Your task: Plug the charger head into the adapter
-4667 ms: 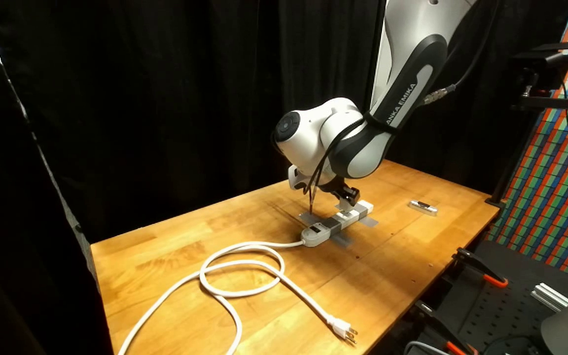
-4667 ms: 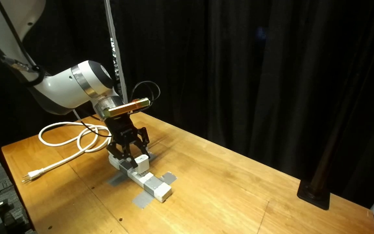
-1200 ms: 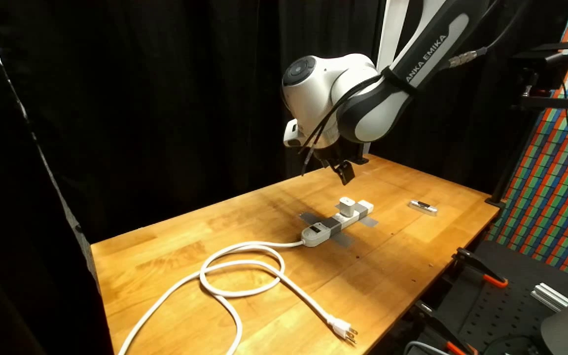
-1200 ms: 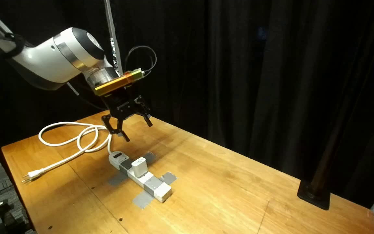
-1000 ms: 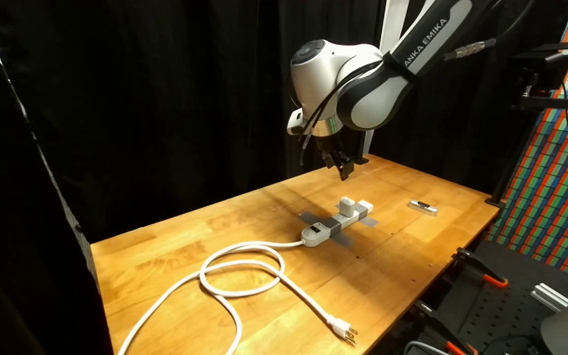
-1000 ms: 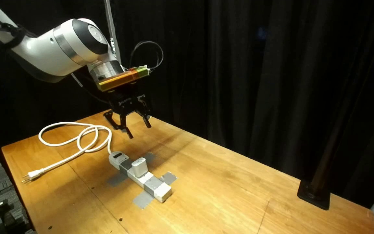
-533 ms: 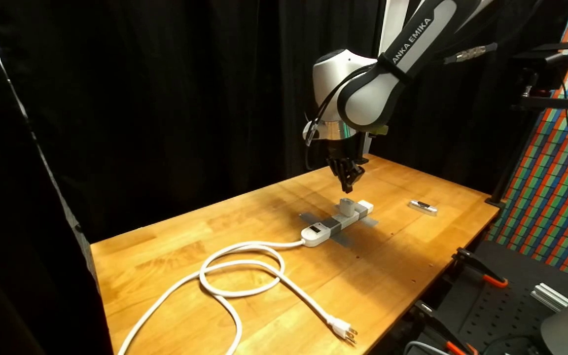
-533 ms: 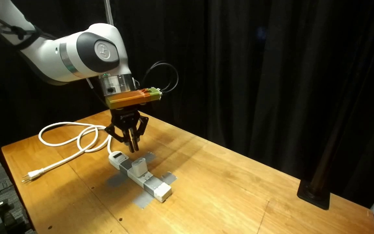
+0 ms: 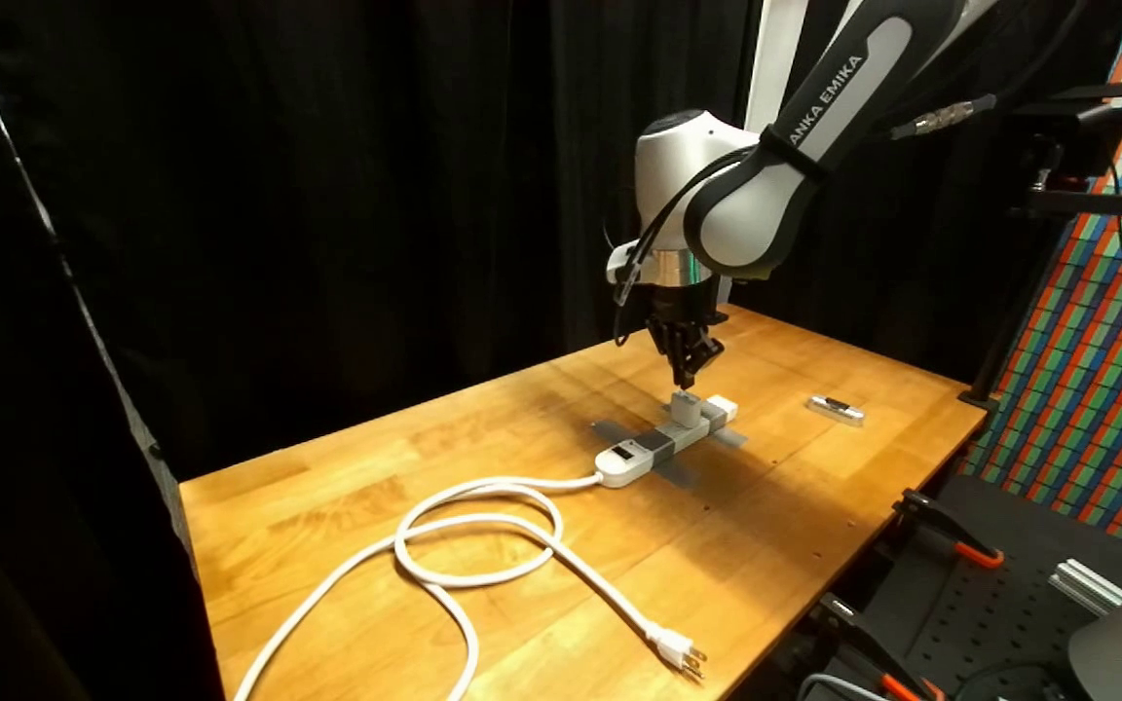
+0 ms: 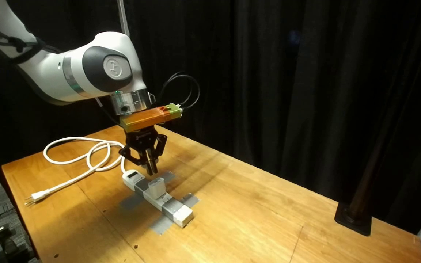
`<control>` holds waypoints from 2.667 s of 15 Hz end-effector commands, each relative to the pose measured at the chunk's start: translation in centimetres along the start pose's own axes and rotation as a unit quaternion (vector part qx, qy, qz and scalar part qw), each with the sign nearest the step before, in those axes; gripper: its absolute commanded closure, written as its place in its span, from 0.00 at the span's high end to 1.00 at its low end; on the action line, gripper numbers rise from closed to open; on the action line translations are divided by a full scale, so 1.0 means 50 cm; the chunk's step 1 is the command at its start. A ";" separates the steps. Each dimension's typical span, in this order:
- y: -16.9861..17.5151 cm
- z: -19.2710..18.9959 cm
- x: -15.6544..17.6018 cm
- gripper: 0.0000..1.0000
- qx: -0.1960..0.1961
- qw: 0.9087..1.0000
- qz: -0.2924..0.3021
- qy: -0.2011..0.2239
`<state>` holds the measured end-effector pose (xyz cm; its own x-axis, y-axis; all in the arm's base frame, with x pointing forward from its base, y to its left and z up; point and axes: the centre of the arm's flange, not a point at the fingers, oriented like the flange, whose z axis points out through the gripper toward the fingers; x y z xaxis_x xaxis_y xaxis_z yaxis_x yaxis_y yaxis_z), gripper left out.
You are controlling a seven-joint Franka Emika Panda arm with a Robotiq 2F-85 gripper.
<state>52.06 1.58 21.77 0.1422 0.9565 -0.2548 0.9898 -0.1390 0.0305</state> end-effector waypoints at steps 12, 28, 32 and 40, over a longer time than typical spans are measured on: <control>-0.007 0.058 -0.018 0.14 0.004 0.999 -0.037 0.003; 0.022 0.098 -0.023 0.14 0.018 0.999 -0.038 -0.003; 0.020 0.112 -0.029 0.13 0.027 0.999 -0.042 -0.005; -0.004 0.116 -0.018 0.14 0.033 0.998 -0.043 -0.015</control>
<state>52.03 -0.44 19.07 0.0647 0.9594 -0.2745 0.9971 -0.0729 -0.0197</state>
